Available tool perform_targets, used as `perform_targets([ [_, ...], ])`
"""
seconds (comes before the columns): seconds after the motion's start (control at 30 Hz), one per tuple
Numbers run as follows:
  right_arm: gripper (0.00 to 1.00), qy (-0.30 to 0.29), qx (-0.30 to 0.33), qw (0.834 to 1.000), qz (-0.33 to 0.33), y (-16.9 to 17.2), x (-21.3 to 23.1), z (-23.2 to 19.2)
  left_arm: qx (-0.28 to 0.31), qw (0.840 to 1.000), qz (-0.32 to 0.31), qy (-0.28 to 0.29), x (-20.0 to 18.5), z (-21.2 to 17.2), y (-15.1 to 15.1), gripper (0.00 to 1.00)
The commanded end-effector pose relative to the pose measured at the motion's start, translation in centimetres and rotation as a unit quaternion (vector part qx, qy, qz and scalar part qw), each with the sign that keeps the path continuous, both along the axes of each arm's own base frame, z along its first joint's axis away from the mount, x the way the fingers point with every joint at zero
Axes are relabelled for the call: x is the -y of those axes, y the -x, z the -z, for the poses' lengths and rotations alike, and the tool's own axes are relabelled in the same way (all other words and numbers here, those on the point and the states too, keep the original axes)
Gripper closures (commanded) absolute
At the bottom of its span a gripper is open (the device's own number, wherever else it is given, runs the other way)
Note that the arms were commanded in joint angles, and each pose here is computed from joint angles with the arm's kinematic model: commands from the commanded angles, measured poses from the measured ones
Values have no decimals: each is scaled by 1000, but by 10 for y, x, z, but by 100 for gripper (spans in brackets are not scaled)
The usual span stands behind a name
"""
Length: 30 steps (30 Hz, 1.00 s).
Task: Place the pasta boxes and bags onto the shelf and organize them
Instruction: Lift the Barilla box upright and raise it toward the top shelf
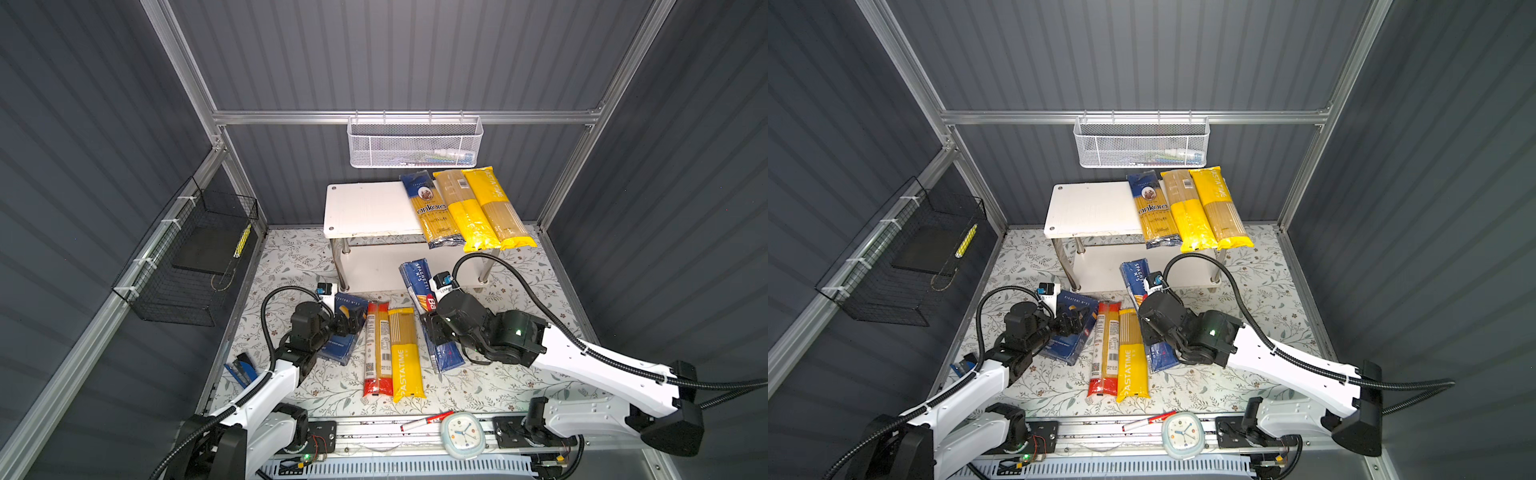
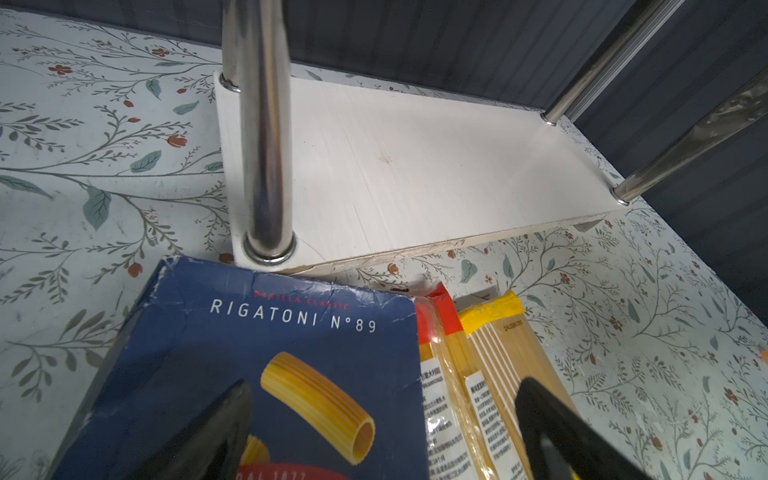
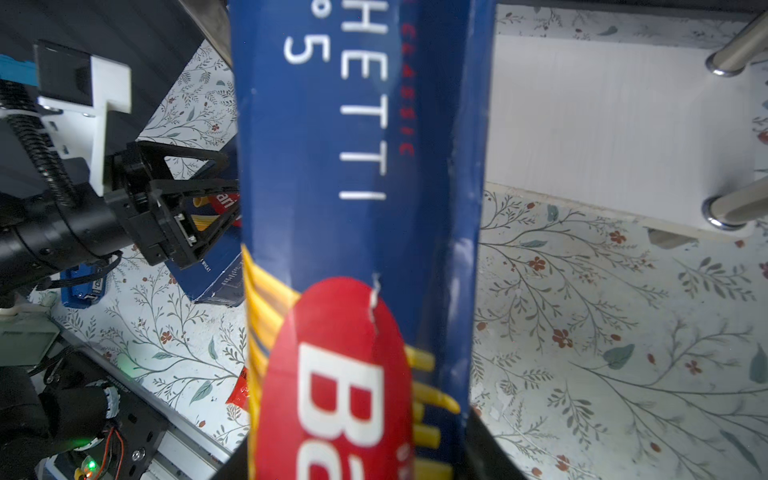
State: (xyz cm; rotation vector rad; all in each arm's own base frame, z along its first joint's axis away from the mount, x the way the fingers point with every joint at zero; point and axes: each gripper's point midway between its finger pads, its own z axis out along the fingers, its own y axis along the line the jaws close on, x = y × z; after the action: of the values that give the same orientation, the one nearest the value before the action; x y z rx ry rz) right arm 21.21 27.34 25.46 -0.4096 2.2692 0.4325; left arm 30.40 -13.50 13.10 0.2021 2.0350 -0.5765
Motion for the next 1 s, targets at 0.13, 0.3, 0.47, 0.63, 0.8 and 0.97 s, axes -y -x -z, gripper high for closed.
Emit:
perform_targets([
  [0.13,67,-19,82,996,-4,-14,-12,-67,5,1000,4,3,2,-6,-2,0],
  [0.3,66,-16,100,995,-7,-22,-22,-90,5,1000,4,3,2,-5,-2,0],
  [0.47,62,-18,99,995,-1,-35,-28,-116,3,1000,3,4,2,-5,-3,0],
  [0.63,66,-35,114,993,-8,-46,-37,-142,5,1000,3,3,2,-5,-3,0],
  [0.8,76,-42,104,994,-2,-60,-38,-147,7,1000,1,2,2,-7,-2,0],
  [0.97,78,-54,117,992,-3,-64,-42,-155,7,1000,3,4,2,-6,-2,0],
])
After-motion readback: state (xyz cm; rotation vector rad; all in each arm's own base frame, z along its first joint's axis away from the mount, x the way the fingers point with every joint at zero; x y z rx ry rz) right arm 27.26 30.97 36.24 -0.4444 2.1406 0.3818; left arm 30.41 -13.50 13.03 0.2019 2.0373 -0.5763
